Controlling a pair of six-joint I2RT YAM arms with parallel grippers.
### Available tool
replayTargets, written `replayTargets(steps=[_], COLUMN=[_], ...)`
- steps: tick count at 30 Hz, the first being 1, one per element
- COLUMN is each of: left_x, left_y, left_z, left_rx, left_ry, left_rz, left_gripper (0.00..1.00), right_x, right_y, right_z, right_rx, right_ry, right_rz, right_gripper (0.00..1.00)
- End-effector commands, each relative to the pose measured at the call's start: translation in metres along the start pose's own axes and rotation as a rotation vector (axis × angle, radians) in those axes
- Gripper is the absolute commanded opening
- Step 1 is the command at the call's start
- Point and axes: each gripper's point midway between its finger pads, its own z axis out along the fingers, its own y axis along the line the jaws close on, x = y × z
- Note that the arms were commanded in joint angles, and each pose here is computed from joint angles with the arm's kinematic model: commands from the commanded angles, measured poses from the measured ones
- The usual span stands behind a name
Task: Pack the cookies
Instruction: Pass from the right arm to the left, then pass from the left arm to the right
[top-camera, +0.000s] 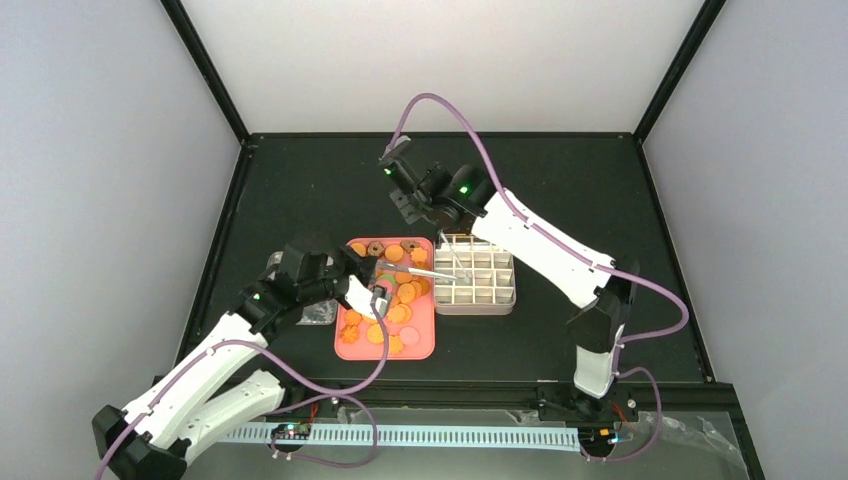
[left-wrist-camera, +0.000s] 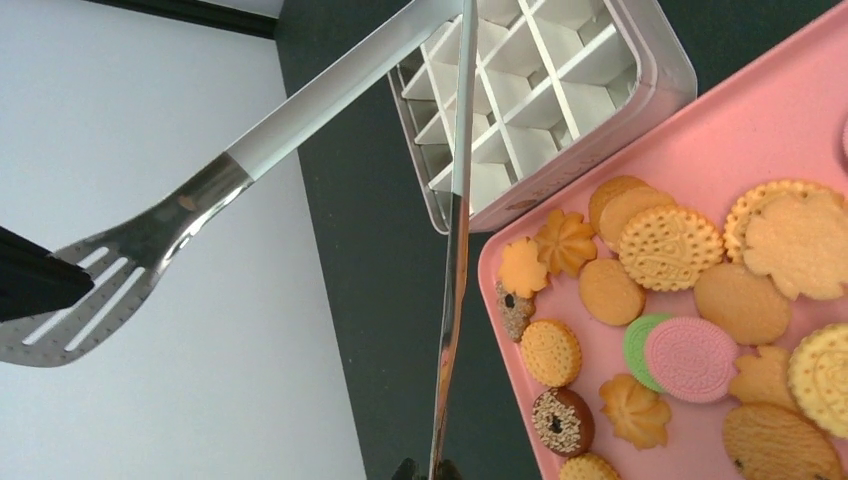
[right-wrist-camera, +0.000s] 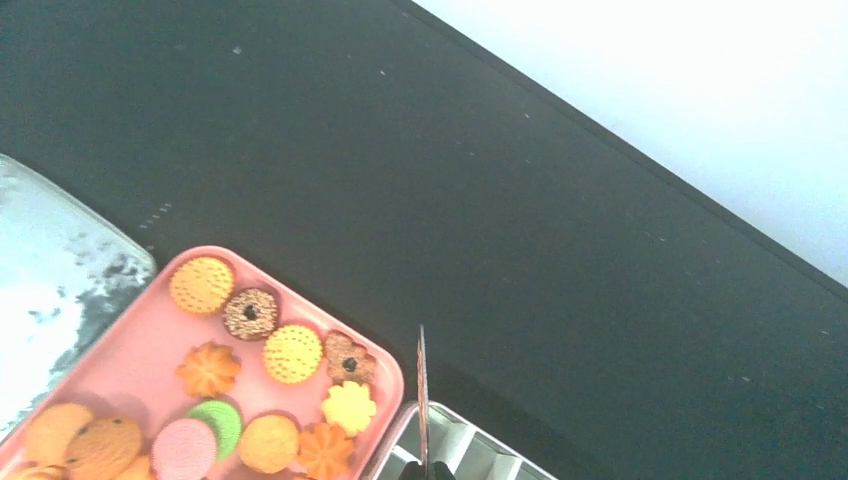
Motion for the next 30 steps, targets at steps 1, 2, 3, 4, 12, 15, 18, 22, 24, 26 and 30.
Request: replayTargets(steps=[1,2,3,4,12,15,18,22,24,26,30], left_x=[-0.01,-0.012,-0.013,-0.015,-0.019,-0.021,-0.026,-0.039,-0.044,-0.046,-0.049], left_y=[-0.001,0.005,0.013,0.023,0.103,0.128,0.147,0.172,0.184,0.194,0.206], left_z=[-0.013,-0.014,-0.015,-0.017,-0.03,-0.041,-0.054,-0.076,-0.087,-0.096,-0.099], left_rx=[-0.025,-0.043,-0.066,-0.09,-0.285,-0.335,-0.352,-0.33,-0.334,-0.339,-0.315], left_ry=[-0.038,-0.049,-0.059,-0.071,-0.158,-0.192,-0.245,-0.356,-0.411,-0.447,-0.456], left_rz=[-0.115,-0.152,-0.194,-0.251,-0.687,-0.812,-0.959,-1.131,-1.19,-1.232,-1.282], left_gripper=[0.02,0.01,0.02,0.02,0.02,0.02,0.02,0.02,0.01,0.02,0.01], right_x=[-0.023,-0.027,-0.03,-0.035,-0.062,-0.069,-0.072,-0.067,-0.056,-0.043,-0.012], right_y=[-0.03,-0.023,-0.014,-0.006,0.026,0.008,-0.013,-0.034,-0.036,-0.037,-0.028], right_z=[-0.025,-0.03,-0.036,-0.043,-0.124,-0.145,-0.167,-0.192,-0.199,-0.198,-0.165], right_rx=[-0.014,-0.067,-0.127,-0.179,-0.525,-0.497,-0.497,-0.58,-0.669,-0.721,-0.714], right_ry=[-0.077,-0.093,-0.108,-0.129,-0.358,-0.443,-0.507,-0.583,-0.605,-0.614,-0.528], right_rz=[0.059,0.06,0.059,0.056,0.025,0.06,0.108,0.187,0.23,0.274,0.314], right_gripper=[0.01,0.04,0.08,0.12,0.47,0.57,0.69,0.78,0.81,0.84,0.85])
